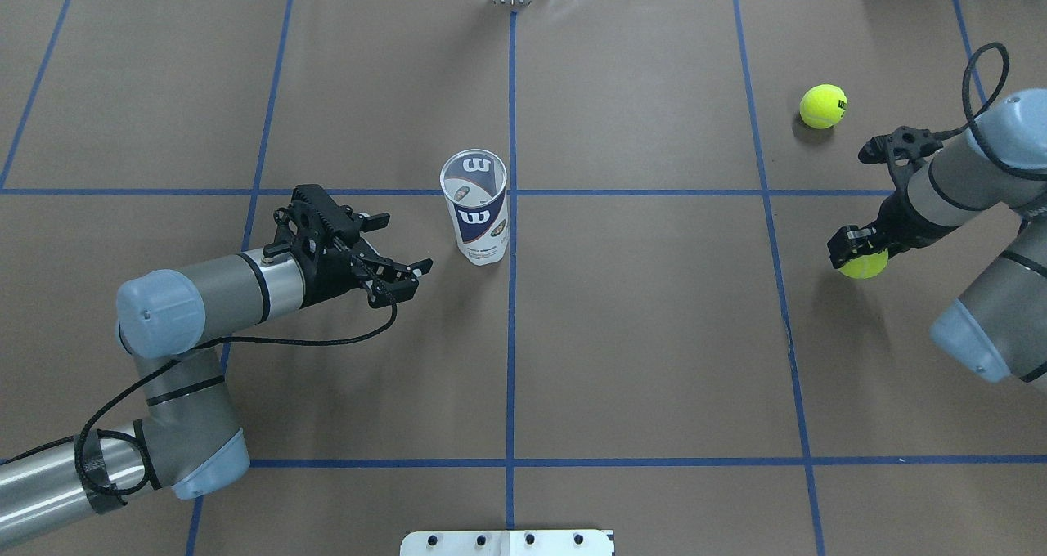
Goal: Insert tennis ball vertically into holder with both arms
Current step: 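Grasp the can with the left gripper while the right gripper grasps the ball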
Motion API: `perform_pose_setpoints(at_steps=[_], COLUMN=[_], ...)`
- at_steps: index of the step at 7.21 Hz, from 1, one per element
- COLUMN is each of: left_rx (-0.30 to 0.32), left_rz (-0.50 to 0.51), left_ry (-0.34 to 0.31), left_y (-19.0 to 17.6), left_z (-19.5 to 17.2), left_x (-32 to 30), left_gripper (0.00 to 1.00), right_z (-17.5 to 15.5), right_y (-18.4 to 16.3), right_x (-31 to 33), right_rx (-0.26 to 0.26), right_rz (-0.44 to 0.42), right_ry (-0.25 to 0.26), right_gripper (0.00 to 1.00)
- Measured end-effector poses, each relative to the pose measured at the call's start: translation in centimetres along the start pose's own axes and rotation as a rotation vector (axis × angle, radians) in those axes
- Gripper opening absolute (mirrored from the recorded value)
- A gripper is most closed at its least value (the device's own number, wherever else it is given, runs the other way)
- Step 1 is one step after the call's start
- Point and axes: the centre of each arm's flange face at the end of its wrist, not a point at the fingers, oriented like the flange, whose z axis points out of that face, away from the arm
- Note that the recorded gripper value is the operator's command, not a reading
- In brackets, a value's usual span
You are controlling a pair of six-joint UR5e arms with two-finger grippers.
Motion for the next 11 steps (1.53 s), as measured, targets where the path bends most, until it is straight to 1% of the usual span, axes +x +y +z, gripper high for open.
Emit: perform_pose_setpoints(at_steps=[2,3,5,6,7,9,11], left_rx=[-0.007,-0.010,-0.002,0.012,0.035,0.077,0.079], left_rz=[0.000,0.000,-0.004,-0.005,-0.007,-0.010,-0.011], left_ry=[0.001,0.002,0.006,0.008,-0.003,-0.026,-0.043], left_y=[0.2,0.3,-0.5,-1.1,-1.5,-1.7,-1.4], left_z=[0.4,0.7,3.4,4.7,5.2,5.6,7.3], left_x=[0.2,0.4,1.2,1.7,1.9,1.6,1.8], left_gripper=[0.99,0.99,0.99,0.99,0.99,0.99,0.99], right_z=[-3.5,-4.7,-7.2,-8.1,-8.7,-9.3,-9.8], right_y=[-1.1,-1.7,-3.8,-4.4,-4.8,-5.2,-5.6], right_x=[-1.5,-2.6,-6.0,-7.3,-8.3,-9.2,-10.0], right_rx=[0.027,0.042,0.085,0.095,0.099,0.104,0.111], right_rz=[0.003,-0.005,-0.036,-0.048,-0.058,-0.068,-0.076], right_ry=[-0.036,-0.057,-0.101,-0.123,-0.142,-0.156,-0.165], right_gripper=[0.00,0.00,0.00,0.00,0.00,0.00,0.00])
